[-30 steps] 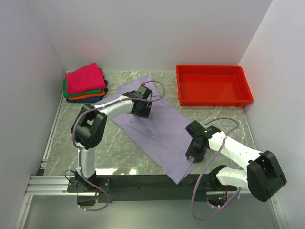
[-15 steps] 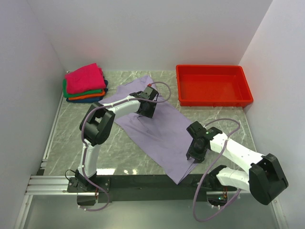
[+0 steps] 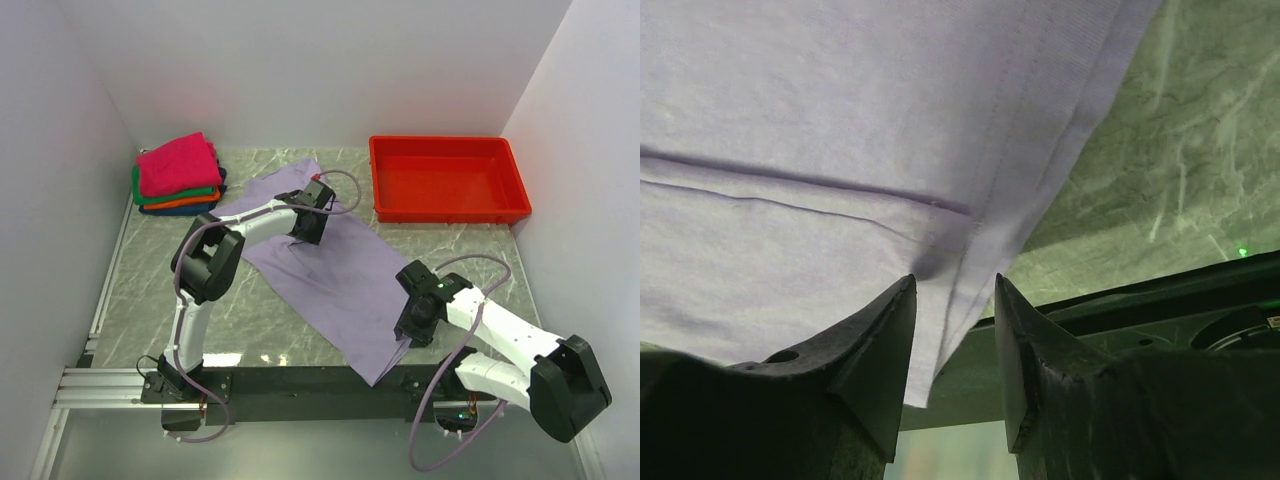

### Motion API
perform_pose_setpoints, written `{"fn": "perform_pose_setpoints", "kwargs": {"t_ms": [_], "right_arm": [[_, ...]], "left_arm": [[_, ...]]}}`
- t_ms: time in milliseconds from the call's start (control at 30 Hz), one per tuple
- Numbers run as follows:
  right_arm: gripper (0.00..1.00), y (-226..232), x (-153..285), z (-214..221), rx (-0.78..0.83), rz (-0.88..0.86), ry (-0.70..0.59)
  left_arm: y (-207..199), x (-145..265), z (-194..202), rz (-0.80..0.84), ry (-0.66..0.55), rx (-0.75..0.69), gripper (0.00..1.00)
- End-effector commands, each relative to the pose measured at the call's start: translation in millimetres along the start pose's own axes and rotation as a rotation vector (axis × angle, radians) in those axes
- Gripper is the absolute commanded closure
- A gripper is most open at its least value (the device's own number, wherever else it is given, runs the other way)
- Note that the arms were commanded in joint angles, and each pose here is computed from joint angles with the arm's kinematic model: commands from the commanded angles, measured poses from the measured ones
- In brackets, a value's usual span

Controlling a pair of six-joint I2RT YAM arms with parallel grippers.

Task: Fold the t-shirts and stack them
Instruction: Fold the tshirt

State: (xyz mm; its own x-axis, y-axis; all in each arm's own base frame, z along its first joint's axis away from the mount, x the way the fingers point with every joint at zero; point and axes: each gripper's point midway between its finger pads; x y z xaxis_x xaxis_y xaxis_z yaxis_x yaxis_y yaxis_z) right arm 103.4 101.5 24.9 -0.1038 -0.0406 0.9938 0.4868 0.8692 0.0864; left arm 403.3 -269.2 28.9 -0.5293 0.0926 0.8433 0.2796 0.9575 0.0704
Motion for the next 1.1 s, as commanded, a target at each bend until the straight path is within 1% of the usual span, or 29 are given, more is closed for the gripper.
{"fn": "perform_pose_setpoints", "kwargs": {"t_ms": [0,100,200,267,300,600,733,900,1067], "right_arm": [[0.55,-12.0,-2.5,2.6,-0.030,0.034,-0.004],[0.55,-13.8,-1.4,2.4,-0.034,0.038,-0.011],[0.55,-16.0,-0.2,1.4,-0.045,0.047,-0.018],[0.55,-19.5,-0.7,1.6,-0.050,0.064,-0.021],[0.55,-20.1,-0.5,1.4,-0.054,0.067,-0.023],[0.54,-11.6,5.7,-9.5,-0.085,0.049,-0.068],[0.53,-6.2,7.1,-14.6,-0.097,0.033,-0.087],[0.53,2.7,8.6,-19.5,-0.096,0.002,-0.101],[0.53,7.0,5.2,-21.4,-0.089,-0.007,-0.102]], "left_arm": [[-5.9,-2.4,-15.2,0.003,-0.036,-0.006,0.45],[-6.4,-4.4,-12.1,0.007,-0.031,-0.005,0.48],[-6.4,-4.2,-12.6,0.006,-0.035,-0.001,0.57],[-7.1,-3.6,-14.6,0.009,-0.038,0.000,0.59],[-7.5,-3.1,-15.4,0.011,-0.039,0.001,0.62],[-11.6,-1.2,-16.4,0.031,-0.036,0.014,0.74],[-12.5,2.8,-19.2,0.042,-0.042,0.025,0.75],[-13.0,4.3,-19.6,0.045,-0.041,0.030,0.85],[-12.1,4.2,-20.5,0.045,-0.041,0.037,0.91]]}}
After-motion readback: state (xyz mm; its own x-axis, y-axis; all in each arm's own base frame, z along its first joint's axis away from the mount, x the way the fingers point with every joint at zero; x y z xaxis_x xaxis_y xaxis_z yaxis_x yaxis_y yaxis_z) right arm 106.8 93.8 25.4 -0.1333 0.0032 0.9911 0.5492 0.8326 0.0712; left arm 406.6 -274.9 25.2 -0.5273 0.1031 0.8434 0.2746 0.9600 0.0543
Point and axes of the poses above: each gripper's point midway between its finger pads, its own x axis back along the fingers, its own y axis along the line the jaws close on, z = x × y, and after that the axes turned 1 degree about x, right-handed
